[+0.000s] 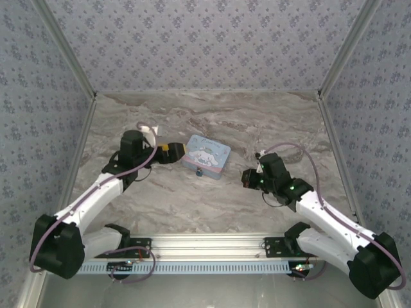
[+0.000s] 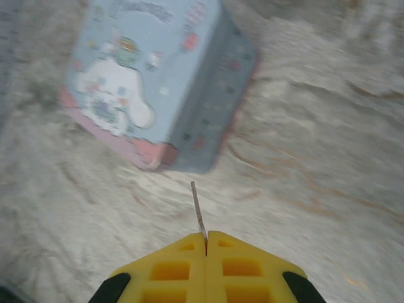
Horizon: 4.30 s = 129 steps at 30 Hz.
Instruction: Unlock the padlock with the key
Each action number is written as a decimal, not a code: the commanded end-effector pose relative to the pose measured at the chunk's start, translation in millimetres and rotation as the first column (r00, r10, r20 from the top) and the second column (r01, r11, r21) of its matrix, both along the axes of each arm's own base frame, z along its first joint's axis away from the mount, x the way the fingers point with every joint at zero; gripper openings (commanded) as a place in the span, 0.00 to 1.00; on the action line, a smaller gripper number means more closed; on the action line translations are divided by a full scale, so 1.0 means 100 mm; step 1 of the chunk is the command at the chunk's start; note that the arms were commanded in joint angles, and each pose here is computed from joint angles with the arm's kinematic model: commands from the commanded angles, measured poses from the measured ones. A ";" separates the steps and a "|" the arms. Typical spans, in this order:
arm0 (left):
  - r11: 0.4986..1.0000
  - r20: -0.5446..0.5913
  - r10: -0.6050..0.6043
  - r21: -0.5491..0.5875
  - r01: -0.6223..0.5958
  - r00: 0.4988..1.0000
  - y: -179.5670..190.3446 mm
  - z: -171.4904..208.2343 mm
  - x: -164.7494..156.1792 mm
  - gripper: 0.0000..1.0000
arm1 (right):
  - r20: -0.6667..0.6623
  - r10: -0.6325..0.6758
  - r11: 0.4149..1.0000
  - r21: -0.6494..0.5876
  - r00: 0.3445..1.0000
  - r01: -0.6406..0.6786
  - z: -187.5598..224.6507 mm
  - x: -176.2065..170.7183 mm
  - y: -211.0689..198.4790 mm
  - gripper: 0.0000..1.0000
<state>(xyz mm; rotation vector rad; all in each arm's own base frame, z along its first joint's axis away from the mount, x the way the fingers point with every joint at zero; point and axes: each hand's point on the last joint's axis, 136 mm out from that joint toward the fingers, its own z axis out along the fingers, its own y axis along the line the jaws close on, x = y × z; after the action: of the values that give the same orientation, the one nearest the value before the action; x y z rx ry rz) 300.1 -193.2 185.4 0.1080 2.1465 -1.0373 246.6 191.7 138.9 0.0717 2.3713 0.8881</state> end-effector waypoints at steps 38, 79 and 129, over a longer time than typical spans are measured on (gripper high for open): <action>0.970 -0.060 -0.240 -0.063 0.236 0.969 -0.76 -1.16 -0.19 0.89 | -0.189 0.098 0.994 -0.032 0.977 -0.106 -0.83 0.53 0.55 0.00; 0.958 -0.101 -0.285 -0.059 0.281 0.953 -1.15 -1.37 -0.17 0.53 | -0.173 0.088 0.994 -0.043 0.981 -0.097 -0.78 0.51 0.57 0.00; 0.983 -0.231 -0.145 -0.146 0.113 0.962 -1.25 -1.24 -0.08 0.29 | -0.034 0.102 0.992 -0.065 0.994 -0.104 -0.39 0.58 0.59 0.00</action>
<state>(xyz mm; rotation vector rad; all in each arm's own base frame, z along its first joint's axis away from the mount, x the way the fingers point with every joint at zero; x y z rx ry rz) 290.0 -311.3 42.4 0.0476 2.3491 -1.2943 314.5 263.2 103.2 -0.0300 2.4158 0.9531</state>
